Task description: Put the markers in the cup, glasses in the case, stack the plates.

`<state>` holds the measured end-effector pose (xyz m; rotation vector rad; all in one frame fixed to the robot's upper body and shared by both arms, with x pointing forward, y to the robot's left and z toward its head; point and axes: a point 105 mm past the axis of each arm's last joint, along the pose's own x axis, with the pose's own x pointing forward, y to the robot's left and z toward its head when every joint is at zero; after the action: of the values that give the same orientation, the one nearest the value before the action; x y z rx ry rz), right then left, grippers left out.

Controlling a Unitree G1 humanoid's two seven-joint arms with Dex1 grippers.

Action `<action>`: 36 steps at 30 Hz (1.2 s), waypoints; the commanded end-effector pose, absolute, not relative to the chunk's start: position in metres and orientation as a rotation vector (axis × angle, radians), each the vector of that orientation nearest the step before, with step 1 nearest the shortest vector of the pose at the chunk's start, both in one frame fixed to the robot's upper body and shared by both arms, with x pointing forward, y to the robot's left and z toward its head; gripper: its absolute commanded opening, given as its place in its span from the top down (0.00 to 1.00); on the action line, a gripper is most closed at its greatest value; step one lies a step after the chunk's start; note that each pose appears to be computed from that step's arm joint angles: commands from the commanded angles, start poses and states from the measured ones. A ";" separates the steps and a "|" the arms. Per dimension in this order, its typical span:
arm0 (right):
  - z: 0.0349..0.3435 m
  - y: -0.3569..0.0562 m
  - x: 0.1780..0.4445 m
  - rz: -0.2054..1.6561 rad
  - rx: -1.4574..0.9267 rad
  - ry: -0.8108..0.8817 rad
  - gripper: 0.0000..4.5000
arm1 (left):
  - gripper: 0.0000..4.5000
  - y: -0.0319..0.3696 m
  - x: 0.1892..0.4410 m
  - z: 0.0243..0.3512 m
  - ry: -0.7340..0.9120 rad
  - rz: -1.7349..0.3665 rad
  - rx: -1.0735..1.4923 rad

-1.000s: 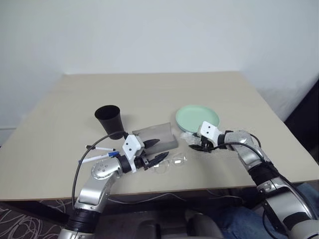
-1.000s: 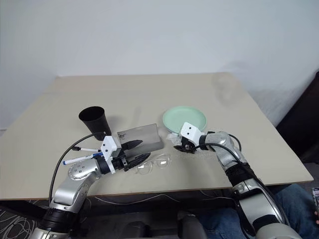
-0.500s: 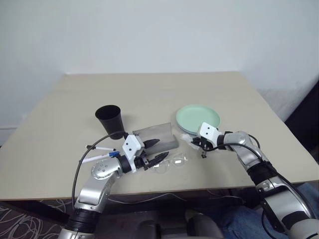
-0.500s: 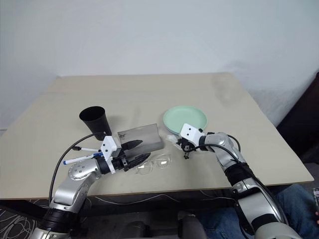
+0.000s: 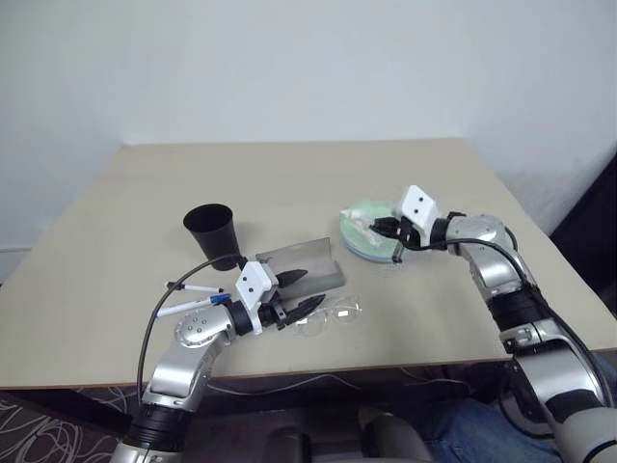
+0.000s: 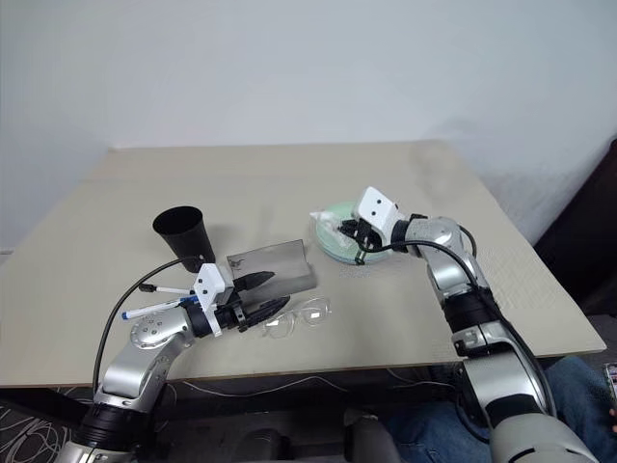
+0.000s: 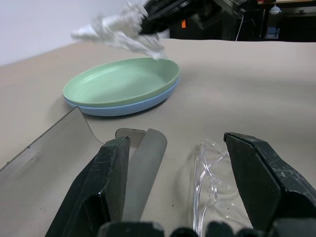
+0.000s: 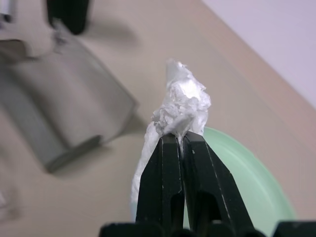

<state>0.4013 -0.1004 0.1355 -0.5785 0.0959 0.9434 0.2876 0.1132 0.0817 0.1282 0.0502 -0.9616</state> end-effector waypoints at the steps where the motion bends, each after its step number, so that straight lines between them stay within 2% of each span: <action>1: 0.146 -0.109 0.418 0.849 -0.589 0.078 0.99 | 0.29 0.114 0.291 0.093 0.004 -0.960 0.148; 3: 0.140 -0.112 0.425 0.821 -0.574 0.103 0.99 | 0.29 0.114 0.291 0.093 0.003 -0.960 0.149; 6: 0.135 -0.112 0.429 0.816 -0.546 0.121 0.85 | 0.29 0.116 0.292 0.094 0.003 -0.955 0.153; 13: 0.129 -0.116 0.429 0.809 -0.553 0.124 0.33 | 0.29 0.120 0.289 0.093 0.011 -0.946 0.154; 19: 0.131 -0.117 0.426 0.817 -0.543 0.094 0.33 | 0.29 0.123 0.289 0.094 0.020 -0.952 0.176; 23: 0.133 -0.113 0.416 0.889 -0.493 0.072 0.33 | 0.29 0.126 0.292 0.097 0.027 -0.960 0.187; 26: 0.122 -0.110 0.400 0.986 -0.488 0.095 0.33 | 0.29 0.131 0.296 0.100 0.053 -0.990 0.207; 30: 0.120 -0.110 0.395 1.008 -0.488 0.101 0.33 | 0.29 0.132 0.297 0.101 0.062 -1.000 0.211; 36: 0.091 -0.116 0.373 1.084 -0.501 0.125 0.33 | 0.29 0.146 0.309 0.110 0.278 -1.208 0.354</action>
<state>0.3734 -0.1193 0.0750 -0.4898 0.1959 1.0594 0.3098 0.1539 0.1040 0.3285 0.2742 -1.1414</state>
